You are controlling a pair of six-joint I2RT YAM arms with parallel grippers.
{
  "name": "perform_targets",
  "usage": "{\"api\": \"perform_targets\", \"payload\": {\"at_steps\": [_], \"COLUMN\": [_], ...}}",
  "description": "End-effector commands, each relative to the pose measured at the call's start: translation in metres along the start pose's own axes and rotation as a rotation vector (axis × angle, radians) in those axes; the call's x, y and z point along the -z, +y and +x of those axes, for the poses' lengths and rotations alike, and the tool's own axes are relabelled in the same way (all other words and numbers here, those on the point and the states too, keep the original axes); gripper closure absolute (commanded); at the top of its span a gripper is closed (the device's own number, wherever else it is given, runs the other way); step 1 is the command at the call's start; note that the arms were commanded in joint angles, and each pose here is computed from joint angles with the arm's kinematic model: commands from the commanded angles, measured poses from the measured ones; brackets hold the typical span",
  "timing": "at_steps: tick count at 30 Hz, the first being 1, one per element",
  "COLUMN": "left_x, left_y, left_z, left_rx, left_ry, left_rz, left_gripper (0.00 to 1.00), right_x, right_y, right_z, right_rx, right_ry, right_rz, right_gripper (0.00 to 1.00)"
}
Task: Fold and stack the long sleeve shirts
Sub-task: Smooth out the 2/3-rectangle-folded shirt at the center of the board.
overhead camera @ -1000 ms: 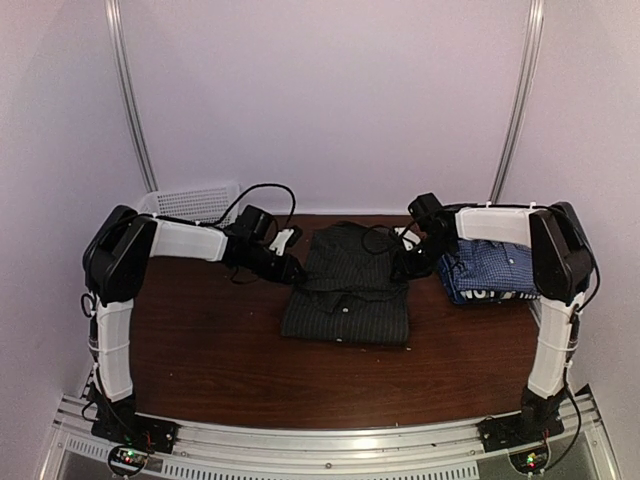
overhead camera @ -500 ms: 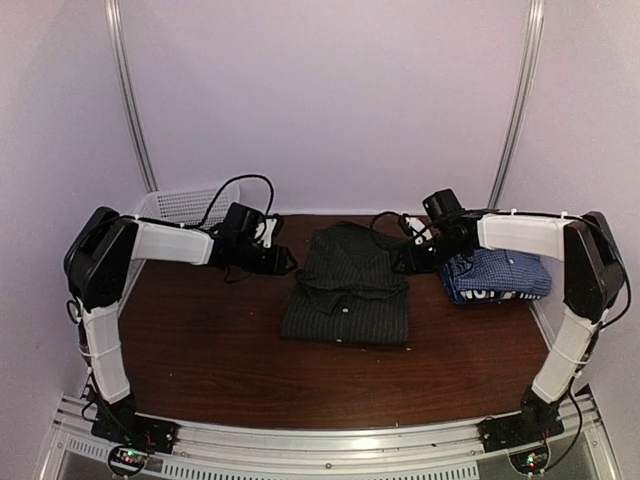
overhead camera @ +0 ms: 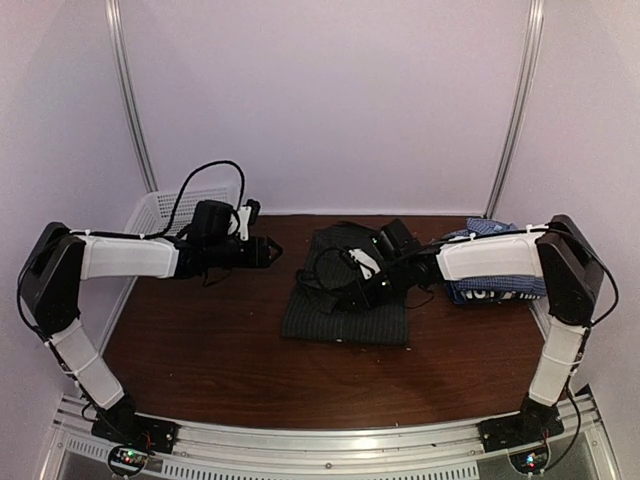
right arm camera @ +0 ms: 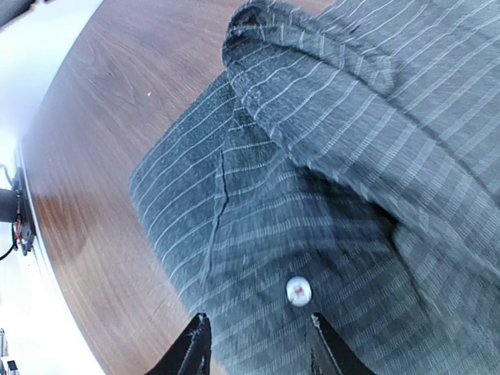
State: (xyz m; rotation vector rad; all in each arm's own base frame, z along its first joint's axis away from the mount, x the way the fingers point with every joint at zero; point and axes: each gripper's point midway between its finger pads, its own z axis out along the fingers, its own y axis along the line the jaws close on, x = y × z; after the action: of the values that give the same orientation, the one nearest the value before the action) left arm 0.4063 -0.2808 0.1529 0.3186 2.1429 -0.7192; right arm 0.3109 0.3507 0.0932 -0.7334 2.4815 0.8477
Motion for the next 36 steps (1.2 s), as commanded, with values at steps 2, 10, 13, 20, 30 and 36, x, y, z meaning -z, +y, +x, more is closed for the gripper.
{"api": "perform_targets", "payload": {"at_steps": [2,10,13,20,30,36], "left_x": [0.017,0.032,0.036,0.049,0.064,0.073], "left_y": [-0.004,-0.003,0.0,0.008,0.015,0.013], "left_z": [-0.016,-0.012,-0.005,0.01,0.015,0.01], "left_rx": [-0.003,-0.008,-0.022,-0.037,-0.04,-0.03], "left_ry": [-0.088,-0.113,-0.114,-0.122,-0.149,-0.184], "left_rz": [0.017,0.009,0.005,-0.027,-0.062,-0.057], "left_gripper": [0.42,0.41,0.4,0.38,0.38,0.37], "right_x": [-0.025,-0.038,-0.038,-0.034,0.005,0.02], "right_y": [0.001,-0.015,-0.029,-0.069,-0.096,-0.084], "right_z": [-0.017,-0.052,-0.065,-0.087,-0.099,-0.06], "right_rx": [-0.003,-0.025,-0.057,-0.12,-0.131,-0.119], "right_ry": [-0.008,-0.06,-0.097,-0.14,-0.198,-0.159], "right_rz": [-0.01,0.038,0.085,0.206,0.325,0.292], "right_gripper": [0.58,0.59,0.59,0.6,0.59,0.59]}}
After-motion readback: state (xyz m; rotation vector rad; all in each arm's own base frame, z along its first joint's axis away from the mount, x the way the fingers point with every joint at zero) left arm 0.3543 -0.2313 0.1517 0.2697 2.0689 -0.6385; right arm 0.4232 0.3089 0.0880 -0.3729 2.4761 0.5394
